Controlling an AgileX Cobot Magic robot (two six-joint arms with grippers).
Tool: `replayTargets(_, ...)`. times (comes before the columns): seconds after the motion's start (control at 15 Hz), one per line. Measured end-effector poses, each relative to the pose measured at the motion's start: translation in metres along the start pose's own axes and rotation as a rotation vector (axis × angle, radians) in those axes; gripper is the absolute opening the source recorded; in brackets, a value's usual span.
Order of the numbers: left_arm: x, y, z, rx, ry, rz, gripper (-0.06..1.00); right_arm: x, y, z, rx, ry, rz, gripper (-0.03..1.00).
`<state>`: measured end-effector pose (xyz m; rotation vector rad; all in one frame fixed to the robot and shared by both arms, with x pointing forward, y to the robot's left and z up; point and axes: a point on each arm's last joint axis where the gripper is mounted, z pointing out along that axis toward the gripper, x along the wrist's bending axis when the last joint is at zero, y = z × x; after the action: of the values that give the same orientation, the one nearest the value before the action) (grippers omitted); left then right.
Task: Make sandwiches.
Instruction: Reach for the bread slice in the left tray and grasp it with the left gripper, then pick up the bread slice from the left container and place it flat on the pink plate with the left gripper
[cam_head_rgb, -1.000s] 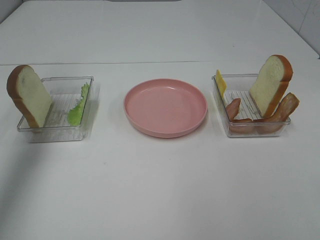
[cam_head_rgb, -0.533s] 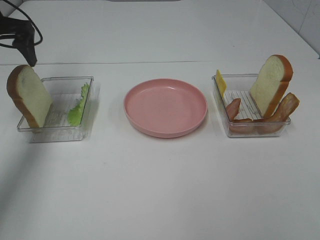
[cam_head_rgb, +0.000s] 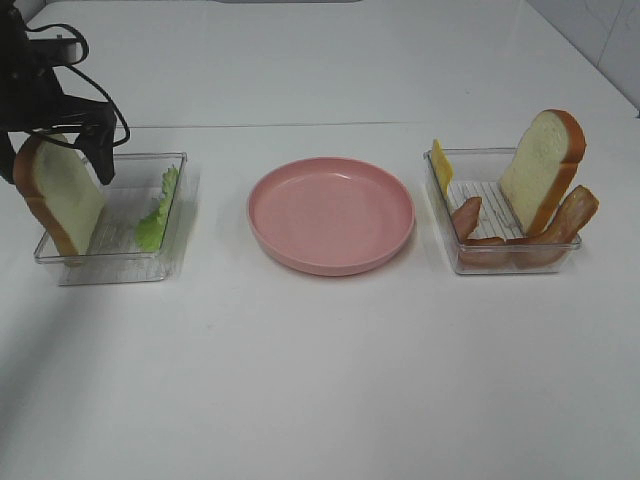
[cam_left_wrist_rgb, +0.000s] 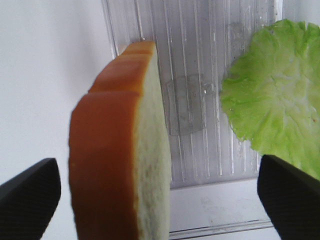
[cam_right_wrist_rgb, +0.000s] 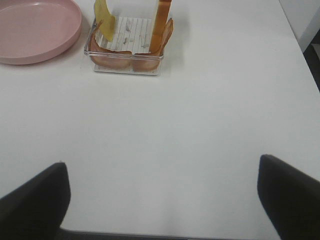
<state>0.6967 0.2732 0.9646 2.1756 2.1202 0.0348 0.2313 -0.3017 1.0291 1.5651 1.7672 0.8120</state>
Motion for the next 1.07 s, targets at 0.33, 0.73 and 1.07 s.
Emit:
replayTargets(0.33,0.0001,0.0002,-0.0002,-0.001,0.001,0.0,0.68,0.0,0.0,0.0,0.0,0.0,0.0,0.98)
replayTargets(0.73,0.0027,0.0,-0.0003,0.001,0.03,0.013,0.19,0.0,0.0,0.0,0.0,0.0,0.0,0.98)
replayTargets(1.07,0.0029,0.0,-0.0003,0.001,0.032,-0.003,0.19,0.0,0.0,0.0,0.0,0.0,0.0,0.98)
